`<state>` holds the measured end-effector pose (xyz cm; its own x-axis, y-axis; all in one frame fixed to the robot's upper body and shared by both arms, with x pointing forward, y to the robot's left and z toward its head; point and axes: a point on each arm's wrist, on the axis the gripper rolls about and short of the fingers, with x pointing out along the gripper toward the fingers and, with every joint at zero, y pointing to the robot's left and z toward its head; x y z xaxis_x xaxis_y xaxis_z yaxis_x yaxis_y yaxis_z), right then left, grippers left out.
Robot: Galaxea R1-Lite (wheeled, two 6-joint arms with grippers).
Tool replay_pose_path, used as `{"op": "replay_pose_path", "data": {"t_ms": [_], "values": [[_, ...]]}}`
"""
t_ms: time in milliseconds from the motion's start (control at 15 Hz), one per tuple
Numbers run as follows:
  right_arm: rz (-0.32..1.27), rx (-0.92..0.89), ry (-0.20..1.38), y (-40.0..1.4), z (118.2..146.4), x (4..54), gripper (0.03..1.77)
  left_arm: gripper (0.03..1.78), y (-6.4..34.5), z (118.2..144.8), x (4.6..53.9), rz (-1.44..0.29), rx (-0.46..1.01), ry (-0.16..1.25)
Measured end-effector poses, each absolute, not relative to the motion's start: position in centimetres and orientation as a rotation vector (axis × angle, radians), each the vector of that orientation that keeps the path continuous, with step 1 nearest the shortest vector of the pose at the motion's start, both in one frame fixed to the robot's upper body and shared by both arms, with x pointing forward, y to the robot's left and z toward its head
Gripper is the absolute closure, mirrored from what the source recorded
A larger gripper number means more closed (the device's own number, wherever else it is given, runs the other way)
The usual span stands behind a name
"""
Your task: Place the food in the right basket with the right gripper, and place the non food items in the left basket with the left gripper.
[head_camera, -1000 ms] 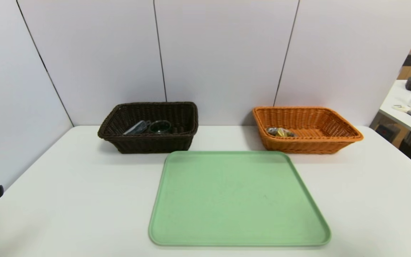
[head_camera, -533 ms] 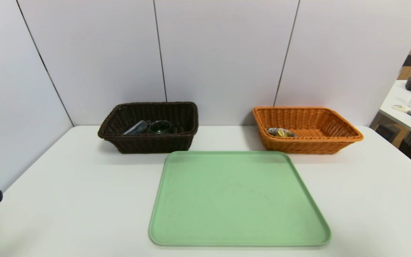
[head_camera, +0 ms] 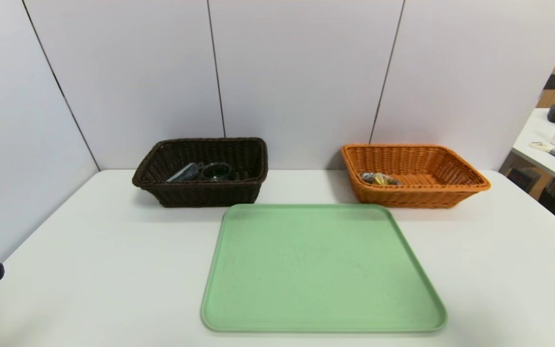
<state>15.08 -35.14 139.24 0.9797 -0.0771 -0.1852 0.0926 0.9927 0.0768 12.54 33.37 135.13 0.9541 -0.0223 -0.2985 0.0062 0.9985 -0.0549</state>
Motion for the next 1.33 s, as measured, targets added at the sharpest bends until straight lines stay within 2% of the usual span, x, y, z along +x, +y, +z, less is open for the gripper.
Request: {"op": "replay_pose_path", "data": {"t_ms": [667,1333], "values": [[-0.097,0.171,0.215,-35.1,138.0,15.0,0.11,0.12,33.3,134.8,12.4,-0.025,-0.057,0.326],[-0.037,0.217,0.183,-34.7,138.3,14.3,0.11,0.12,33.3,134.5,12.4,-0.036,-0.061,0.356]]}}
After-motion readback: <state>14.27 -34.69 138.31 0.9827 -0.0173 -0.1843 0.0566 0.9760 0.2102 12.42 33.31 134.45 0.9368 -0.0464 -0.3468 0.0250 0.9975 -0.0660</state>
